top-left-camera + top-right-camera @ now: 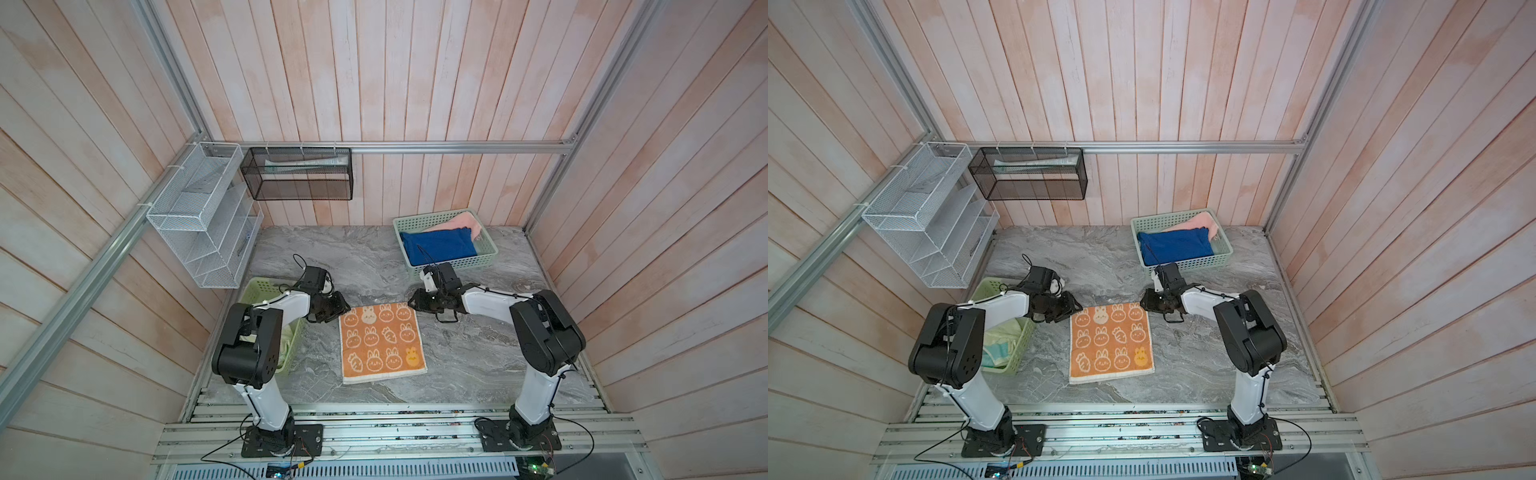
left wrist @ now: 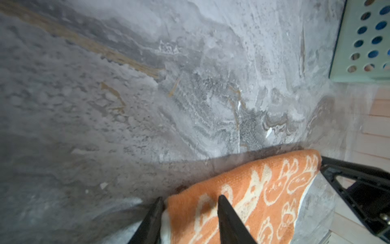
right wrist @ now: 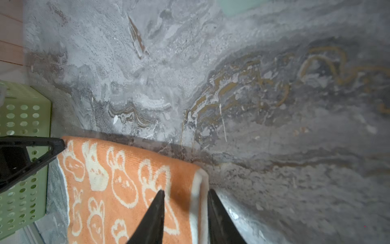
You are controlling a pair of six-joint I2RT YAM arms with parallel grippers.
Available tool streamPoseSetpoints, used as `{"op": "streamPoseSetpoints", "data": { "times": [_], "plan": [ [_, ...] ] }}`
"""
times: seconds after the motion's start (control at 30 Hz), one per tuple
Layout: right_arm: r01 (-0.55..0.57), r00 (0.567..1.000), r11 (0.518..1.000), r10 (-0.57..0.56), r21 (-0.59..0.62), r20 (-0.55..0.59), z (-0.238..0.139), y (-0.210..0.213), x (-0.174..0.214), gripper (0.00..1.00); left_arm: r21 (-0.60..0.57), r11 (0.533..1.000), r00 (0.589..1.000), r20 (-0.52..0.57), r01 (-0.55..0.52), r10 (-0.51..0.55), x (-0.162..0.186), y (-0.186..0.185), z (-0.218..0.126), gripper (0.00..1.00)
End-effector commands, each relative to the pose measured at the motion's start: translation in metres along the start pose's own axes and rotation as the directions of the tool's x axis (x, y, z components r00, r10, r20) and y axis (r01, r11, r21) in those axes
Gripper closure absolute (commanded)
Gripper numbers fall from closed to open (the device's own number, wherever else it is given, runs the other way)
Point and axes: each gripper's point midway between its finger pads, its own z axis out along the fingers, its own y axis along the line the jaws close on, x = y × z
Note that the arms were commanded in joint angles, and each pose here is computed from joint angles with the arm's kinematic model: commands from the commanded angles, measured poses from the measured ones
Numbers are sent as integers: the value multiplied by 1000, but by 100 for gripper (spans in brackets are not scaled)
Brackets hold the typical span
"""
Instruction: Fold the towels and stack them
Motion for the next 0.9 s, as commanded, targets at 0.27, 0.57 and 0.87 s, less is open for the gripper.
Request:
{"op": "streamPoseSetpoints", "data": {
  "times": [0.27, 0.57, 0.87],
  "plan": [
    [33, 999, 999, -32, -37, 18, 10, 8, -10, 89, 69, 994, 996, 9, -88, 87, -10, -16, -4, 95],
    [79, 995, 997, -78, -12, 64, -3, 9, -18, 100, 126, 983, 990, 53, -136, 131, -16, -30, -16, 100],
    [132, 983, 991, -130, -8, 129, -32, 24, -33, 100, 191, 961, 976, 128, -201, 179, -24, -57, -47, 100]
  ]
}}
